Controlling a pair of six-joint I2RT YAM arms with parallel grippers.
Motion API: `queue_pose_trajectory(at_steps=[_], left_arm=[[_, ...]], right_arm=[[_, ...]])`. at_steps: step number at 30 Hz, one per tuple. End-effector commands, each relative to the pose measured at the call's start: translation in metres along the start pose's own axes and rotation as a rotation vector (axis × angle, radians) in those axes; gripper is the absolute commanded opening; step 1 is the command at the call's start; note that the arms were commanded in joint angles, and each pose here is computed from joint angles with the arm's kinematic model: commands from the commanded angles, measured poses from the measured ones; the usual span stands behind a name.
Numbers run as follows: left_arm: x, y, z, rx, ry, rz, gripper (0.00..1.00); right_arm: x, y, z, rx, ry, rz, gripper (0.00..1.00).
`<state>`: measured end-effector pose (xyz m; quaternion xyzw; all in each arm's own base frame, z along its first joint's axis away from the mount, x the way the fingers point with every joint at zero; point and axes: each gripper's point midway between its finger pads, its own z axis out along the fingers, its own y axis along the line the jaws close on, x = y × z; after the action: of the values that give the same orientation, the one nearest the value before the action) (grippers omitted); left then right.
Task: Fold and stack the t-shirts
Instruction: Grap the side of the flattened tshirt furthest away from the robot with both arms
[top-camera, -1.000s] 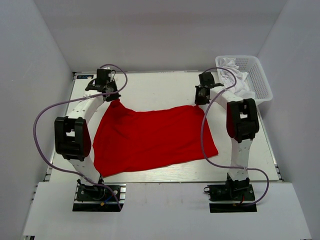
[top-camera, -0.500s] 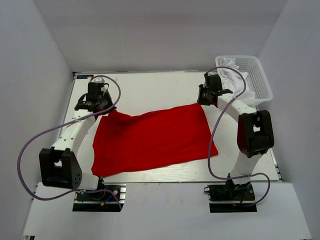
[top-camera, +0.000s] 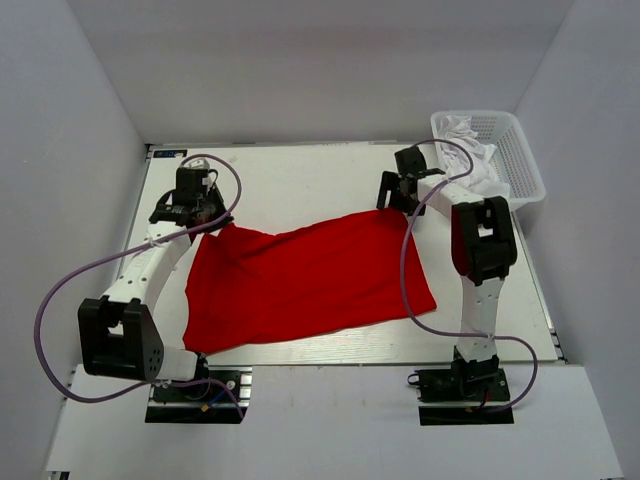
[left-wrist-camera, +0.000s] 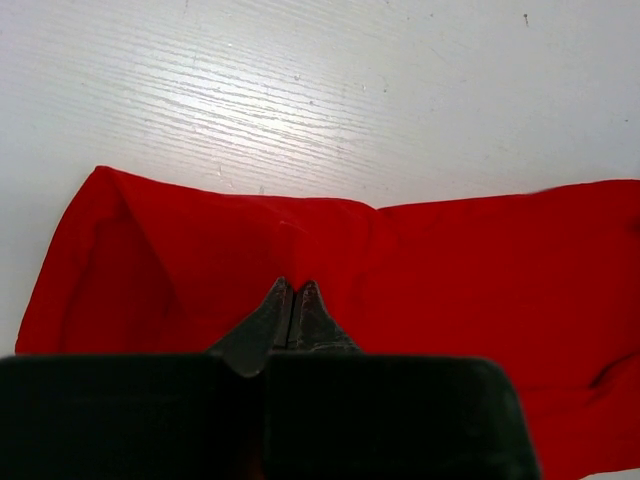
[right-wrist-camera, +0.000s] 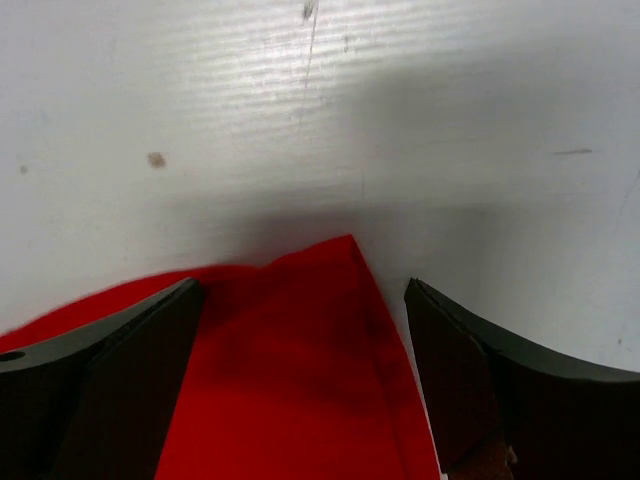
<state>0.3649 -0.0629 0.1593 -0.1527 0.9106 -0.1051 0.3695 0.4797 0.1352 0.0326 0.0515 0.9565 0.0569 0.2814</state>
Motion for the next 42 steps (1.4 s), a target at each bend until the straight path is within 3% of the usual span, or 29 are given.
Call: queue_pose_trajectory(at_steps=[1, 2, 5, 8, 10, 12, 13, 15, 23, 28, 35, 42], left_arm=[[-0.018, -0.009, -0.007, 0.021, -0.045, 0.003, 0.00], [-0.018, -0.009, -0.007, 0.021, -0.045, 0.003, 0.00], [-0.018, -0.009, -0.007, 0.021, -0.045, 0.003, 0.00], [-0.018, -0.009, -0.007, 0.021, -0.045, 0.003, 0.00], [-0.018, -0.009, -0.007, 0.021, -0.045, 0.003, 0.00], [-0.020, -0.010, -0.010, 0.025, -0.053, 0.003, 0.00], [-0.018, -0.009, -0.010, 0.021, -0.045, 0.003, 0.00], [-0.018, -0.009, -0.010, 0.021, -0.045, 0.003, 0.00], [-0.008, -0.005, -0.022, 0.001, -0.005, -0.015, 0.00], [0.012, 0.003, -0.044, -0.018, 0.030, -0.080, 0.00], [0.040, 0.016, -0.074, -0.048, 0.057, -0.172, 0.00], [0.083, 0.019, -0.100, -0.032, 0.181, -0.233, 0.00]], right_arm=[[-0.008, 0.006, -0.001, 0.032, -0.009, 0.039, 0.87], [-0.005, 0.005, 0.001, 0.041, -0.004, 0.040, 0.87], [0.003, 0.006, 0.007, 0.072, 0.012, 0.038, 0.72], [0.008, 0.006, 0.012, 0.106, 0.016, 0.040, 0.70], [0.012, 0.006, 0.017, 0.115, 0.032, 0.042, 0.63], [0.013, 0.008, 0.019, 0.119, 0.044, 0.040, 0.45], [0.015, 0.010, 0.018, 0.120, 0.045, 0.039, 0.20], [0.017, 0.008, 0.017, 0.142, 0.040, 0.034, 0.00], [-0.004, 0.003, 0.000, 0.160, -0.049, 0.000, 0.00], [-0.019, 0.022, -0.026, 0.001, -0.191, -0.068, 0.00], [-0.008, 0.016, -0.059, -0.048, -0.263, -0.114, 0.00], [0.002, 0.013, -0.084, -0.085, -0.316, -0.132, 0.00]])
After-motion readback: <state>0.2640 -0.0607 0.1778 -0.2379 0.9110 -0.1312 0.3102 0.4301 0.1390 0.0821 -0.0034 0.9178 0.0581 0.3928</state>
